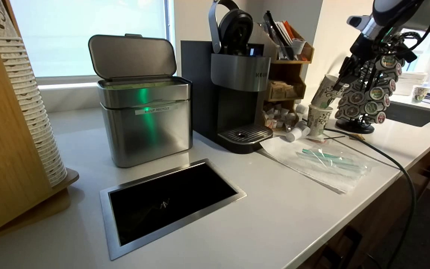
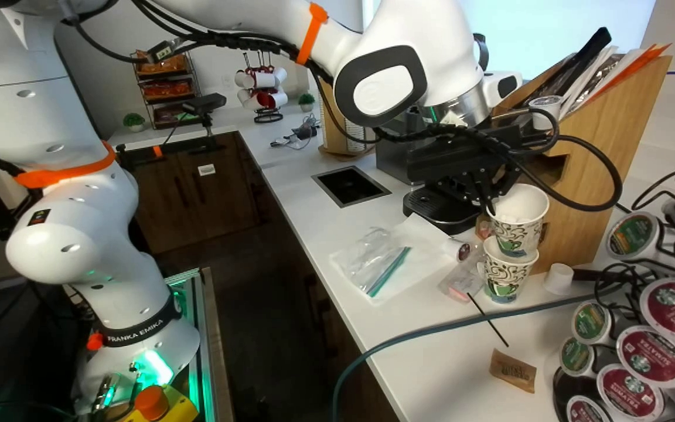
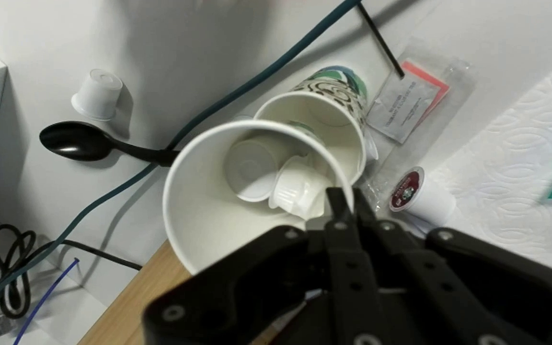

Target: Stack the two coffee cups together.

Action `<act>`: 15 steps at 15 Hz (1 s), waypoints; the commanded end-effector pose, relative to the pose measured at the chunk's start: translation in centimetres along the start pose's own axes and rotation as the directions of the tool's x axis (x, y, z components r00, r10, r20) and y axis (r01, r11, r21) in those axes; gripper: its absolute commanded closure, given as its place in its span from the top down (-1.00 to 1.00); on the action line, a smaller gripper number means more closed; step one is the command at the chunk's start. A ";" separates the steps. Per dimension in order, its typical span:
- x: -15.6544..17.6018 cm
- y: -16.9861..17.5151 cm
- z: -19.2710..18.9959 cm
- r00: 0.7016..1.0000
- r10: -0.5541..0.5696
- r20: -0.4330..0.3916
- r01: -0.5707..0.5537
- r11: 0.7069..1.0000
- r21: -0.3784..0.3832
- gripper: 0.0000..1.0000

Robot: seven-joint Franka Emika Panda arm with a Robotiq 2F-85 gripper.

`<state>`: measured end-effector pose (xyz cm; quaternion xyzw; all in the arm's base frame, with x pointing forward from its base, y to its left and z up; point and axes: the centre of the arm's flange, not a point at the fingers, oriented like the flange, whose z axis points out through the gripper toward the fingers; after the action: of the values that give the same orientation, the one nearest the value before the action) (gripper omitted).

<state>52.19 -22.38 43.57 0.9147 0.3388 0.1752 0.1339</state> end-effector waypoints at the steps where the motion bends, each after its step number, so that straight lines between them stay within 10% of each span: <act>1: 0.5 0.4 -0.1 0.999 -0.001 0.041 -0.002 0.999 0.055 -0.98; 2: 0.5 0.4 0.0 0.998 0.007 0.056 -0.010 0.998 0.062 -0.42; 12: -1.2 -0.1 -1.8 0.989 0.033 0.145 -0.036 0.999 0.018 0.93; 15: -4.4 -1.3 -3.8 0.989 0.024 0.145 -0.028 0.999 0.026 1.00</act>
<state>51.14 -23.84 44.47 0.9297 0.3165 0.1137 0.1501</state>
